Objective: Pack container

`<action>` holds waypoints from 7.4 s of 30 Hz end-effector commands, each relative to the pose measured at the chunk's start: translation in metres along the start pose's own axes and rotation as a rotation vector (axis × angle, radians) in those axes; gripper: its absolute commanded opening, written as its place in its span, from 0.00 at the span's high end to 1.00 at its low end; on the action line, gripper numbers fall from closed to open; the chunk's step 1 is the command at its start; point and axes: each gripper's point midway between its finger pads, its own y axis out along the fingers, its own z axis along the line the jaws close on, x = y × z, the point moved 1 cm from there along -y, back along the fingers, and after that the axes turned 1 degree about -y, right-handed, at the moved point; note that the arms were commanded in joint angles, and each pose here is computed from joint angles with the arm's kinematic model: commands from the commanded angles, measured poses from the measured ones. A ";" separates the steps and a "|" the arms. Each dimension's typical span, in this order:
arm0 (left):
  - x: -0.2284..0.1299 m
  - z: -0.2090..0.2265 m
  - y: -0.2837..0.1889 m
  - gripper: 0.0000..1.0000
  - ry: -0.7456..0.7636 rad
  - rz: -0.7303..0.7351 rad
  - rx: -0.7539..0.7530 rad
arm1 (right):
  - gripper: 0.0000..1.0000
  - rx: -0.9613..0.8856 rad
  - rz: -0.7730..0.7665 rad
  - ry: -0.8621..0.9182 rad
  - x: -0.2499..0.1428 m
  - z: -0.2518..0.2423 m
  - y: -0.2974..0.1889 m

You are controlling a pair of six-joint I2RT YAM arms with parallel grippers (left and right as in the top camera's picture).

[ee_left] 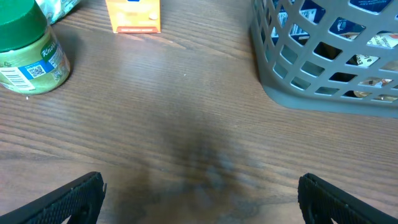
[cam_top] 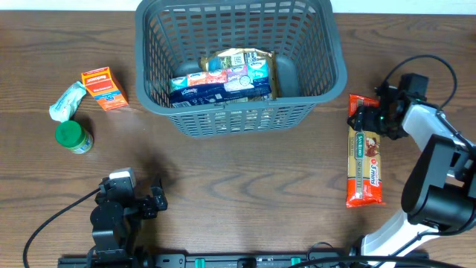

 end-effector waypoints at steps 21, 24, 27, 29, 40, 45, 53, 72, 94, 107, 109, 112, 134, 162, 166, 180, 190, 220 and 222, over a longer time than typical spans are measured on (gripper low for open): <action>-0.002 0.001 0.002 0.02 0.010 0.000 -0.001 | 0.99 -0.064 0.248 0.015 -0.071 0.008 0.056; -0.002 0.001 0.002 0.01 0.010 0.000 -0.001 | 0.99 -0.021 0.227 0.019 -0.062 0.015 0.054; -0.002 0.001 0.002 0.02 0.010 0.000 -0.001 | 0.99 0.054 0.191 0.024 -0.041 0.027 0.047; -0.002 0.001 0.002 0.01 0.010 0.000 -0.001 | 0.99 0.117 0.166 0.029 -0.022 0.037 0.036; -0.002 0.001 0.002 0.01 0.010 0.000 -0.001 | 0.99 0.481 -0.012 -0.019 0.081 0.095 -0.053; -0.002 0.001 0.002 0.02 0.010 0.000 -0.001 | 0.99 0.457 -0.146 -0.055 0.130 0.093 -0.118; -0.002 0.001 0.002 0.02 0.010 0.000 -0.001 | 0.99 0.366 -0.495 -0.100 0.193 0.090 -0.274; -0.002 0.001 0.002 0.01 0.010 0.000 -0.001 | 0.99 0.555 -1.175 -0.831 0.162 0.308 -0.499; -0.002 0.001 0.002 0.01 0.010 0.000 -0.001 | 0.65 0.091 -0.908 -1.468 0.160 0.439 -0.279; -0.002 0.001 0.002 0.01 0.010 0.000 -0.001 | 0.01 0.178 -0.832 -0.792 0.118 0.361 -0.399; -0.002 0.001 0.002 0.01 0.010 0.000 -0.001 | 0.01 0.198 -0.778 -0.728 0.098 0.342 -0.412; -0.002 0.001 0.002 0.01 0.010 0.000 -0.001 | 0.01 0.227 -0.690 -0.611 0.061 0.308 -0.431; -0.002 0.001 0.002 0.01 0.010 0.000 -0.001 | 0.01 0.210 -0.540 -0.520 -0.051 0.209 -0.469; -0.002 0.001 0.002 0.02 0.010 0.000 -0.001 | 0.01 0.120 -0.493 -0.548 -0.123 0.142 -0.442; -0.002 0.001 0.002 0.02 0.010 0.000 -0.001 | 0.01 0.120 -0.493 -0.548 -0.123 0.142 -0.442; 0.000 0.000 0.002 0.02 0.010 -0.006 -0.002 | 0.01 0.120 -0.493 -0.548 -0.123 0.142 -0.442; 0.016 -0.021 -0.003 0.01 -0.089 -0.054 -0.130 | 0.01 0.120 -0.493 -0.548 -0.123 0.142 -0.442; 0.152 -0.043 0.053 0.02 -0.353 0.320 -0.071 | 0.01 0.120 -0.493 -0.548 -0.123 0.142 -0.442; 0.165 -0.037 0.044 0.01 -0.354 0.291 -0.036 | 0.01 0.120 -0.493 -0.548 -0.123 0.142 -0.442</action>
